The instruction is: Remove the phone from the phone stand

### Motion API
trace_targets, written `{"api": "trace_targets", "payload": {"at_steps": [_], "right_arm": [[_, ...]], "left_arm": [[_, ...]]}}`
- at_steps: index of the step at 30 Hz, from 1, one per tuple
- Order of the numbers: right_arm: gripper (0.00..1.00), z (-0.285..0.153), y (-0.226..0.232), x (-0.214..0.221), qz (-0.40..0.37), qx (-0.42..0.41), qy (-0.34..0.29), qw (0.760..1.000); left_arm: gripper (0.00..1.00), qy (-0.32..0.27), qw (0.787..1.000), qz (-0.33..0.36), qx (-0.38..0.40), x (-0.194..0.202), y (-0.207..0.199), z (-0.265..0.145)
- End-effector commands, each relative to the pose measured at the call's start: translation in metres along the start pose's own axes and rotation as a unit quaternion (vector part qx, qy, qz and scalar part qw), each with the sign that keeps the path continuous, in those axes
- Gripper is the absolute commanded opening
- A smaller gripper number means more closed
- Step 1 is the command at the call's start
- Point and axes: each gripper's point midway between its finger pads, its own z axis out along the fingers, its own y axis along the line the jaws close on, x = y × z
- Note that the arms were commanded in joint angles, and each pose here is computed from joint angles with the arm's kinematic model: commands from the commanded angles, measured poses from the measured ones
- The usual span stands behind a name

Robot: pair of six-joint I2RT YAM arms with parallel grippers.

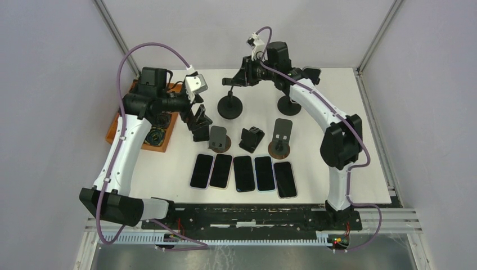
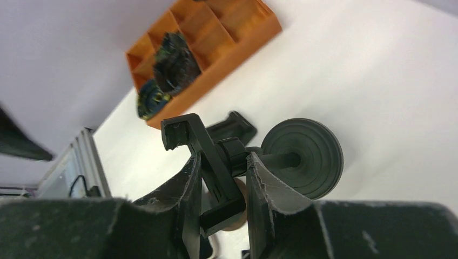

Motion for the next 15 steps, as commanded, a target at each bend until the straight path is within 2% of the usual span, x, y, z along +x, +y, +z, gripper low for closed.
{"api": "trace_targets", "payload": {"at_steps": [1,9,12,15], "right_arm": [[0.0,0.009,-0.003,-0.032,-0.054,0.006,-0.035,0.998],[0.01,0.026,-0.035,-0.001,-0.04,0.039,0.0,0.998],[0.42,0.026,-0.044,0.005,-0.043,0.057,0.012,0.997],[0.79,0.013,-0.039,-0.015,-0.066,0.075,-0.007,0.995]], "left_arm": [[1.0,-0.009,1.0,-0.011,-0.01,-0.001,0.0,0.0],[1.0,-0.008,1.0,-0.014,-0.007,0.002,-0.001,0.002],[1.0,-0.006,1.0,-0.024,-0.004,0.004,0.0,0.005],[1.0,-0.004,1.0,-0.028,-0.003,0.006,0.001,0.006]]}}
